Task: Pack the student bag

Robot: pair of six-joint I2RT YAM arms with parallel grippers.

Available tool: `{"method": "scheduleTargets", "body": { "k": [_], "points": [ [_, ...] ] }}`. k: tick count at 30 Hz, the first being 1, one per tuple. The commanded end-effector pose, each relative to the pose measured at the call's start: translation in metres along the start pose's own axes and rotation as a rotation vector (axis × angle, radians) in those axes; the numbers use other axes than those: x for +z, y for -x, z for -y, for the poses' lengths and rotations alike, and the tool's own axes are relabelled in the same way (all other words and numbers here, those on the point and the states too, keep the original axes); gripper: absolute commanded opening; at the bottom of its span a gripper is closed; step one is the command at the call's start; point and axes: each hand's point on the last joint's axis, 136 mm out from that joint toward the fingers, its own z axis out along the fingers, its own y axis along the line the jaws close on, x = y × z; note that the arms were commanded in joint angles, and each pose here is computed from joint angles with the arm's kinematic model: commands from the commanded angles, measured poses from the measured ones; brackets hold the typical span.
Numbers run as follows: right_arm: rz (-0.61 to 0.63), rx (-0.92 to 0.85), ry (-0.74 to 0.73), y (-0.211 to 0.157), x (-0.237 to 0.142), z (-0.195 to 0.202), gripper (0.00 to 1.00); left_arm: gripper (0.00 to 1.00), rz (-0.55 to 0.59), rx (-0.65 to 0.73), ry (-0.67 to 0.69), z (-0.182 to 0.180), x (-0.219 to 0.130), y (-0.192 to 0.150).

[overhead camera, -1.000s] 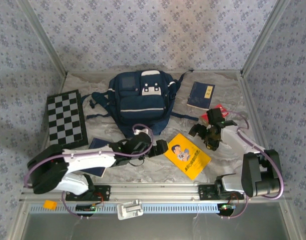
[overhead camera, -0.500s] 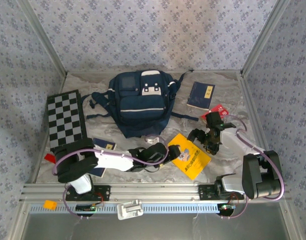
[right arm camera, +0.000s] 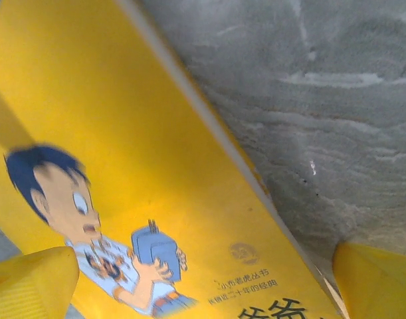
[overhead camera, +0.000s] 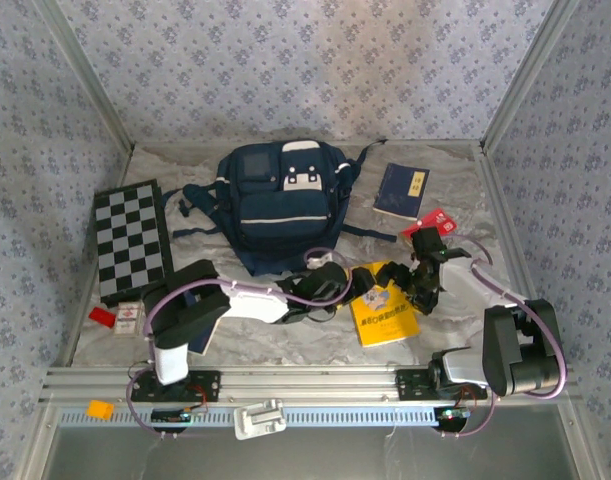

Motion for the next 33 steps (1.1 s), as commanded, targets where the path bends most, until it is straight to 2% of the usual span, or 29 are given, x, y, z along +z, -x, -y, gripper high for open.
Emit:
{"method": "scheduleTargets", "body": {
  "k": [1, 7, 11, 16, 23, 27, 30, 33],
  "points": [
    [-0.074, -0.004, 0.035, -0.019, 0.006, -0.005, 1.00, 0.92, 0.043, 0.060, 0.030, -0.011, 0.017, 0.028],
    [-0.084, 0.015, 0.133, -0.025, 0.003, -0.027, 1.00, 0.92, 0.053, 0.119, 0.031, -0.001, 0.005, 0.049],
    [-0.061, 0.021, 0.084, -0.018, -0.007, -0.014, 1.00, 0.92, 0.040, 0.115, 0.042, -0.005, -0.014, 0.047],
    [-0.024, 0.001, 0.022, -0.015, -0.017, 0.001, 1.00, 0.91, 0.054, 0.059, 0.017, -0.013, -0.039, 0.032],
    [-0.062, -0.009, 0.034, -0.033, -0.010, 0.003, 0.99, 0.87, -0.011, 0.058, -0.023, -0.004, -0.042, -0.006],
    [-0.095, -0.026, 0.097, -0.043, -0.005, -0.017, 0.98, 0.86, -0.023, 0.063, 0.059, -0.019, -0.043, -0.009],
    [-0.100, -0.050, 0.156, -0.049, -0.003, -0.037, 0.92, 0.86, 0.003, 0.071, 0.088, -0.029, -0.052, -0.003],
    [-0.116, -0.085, 0.197, -0.057, -0.003, -0.053, 0.91, 0.86, 0.009, 0.112, 0.120, -0.034, -0.060, 0.005]
  ]
}}
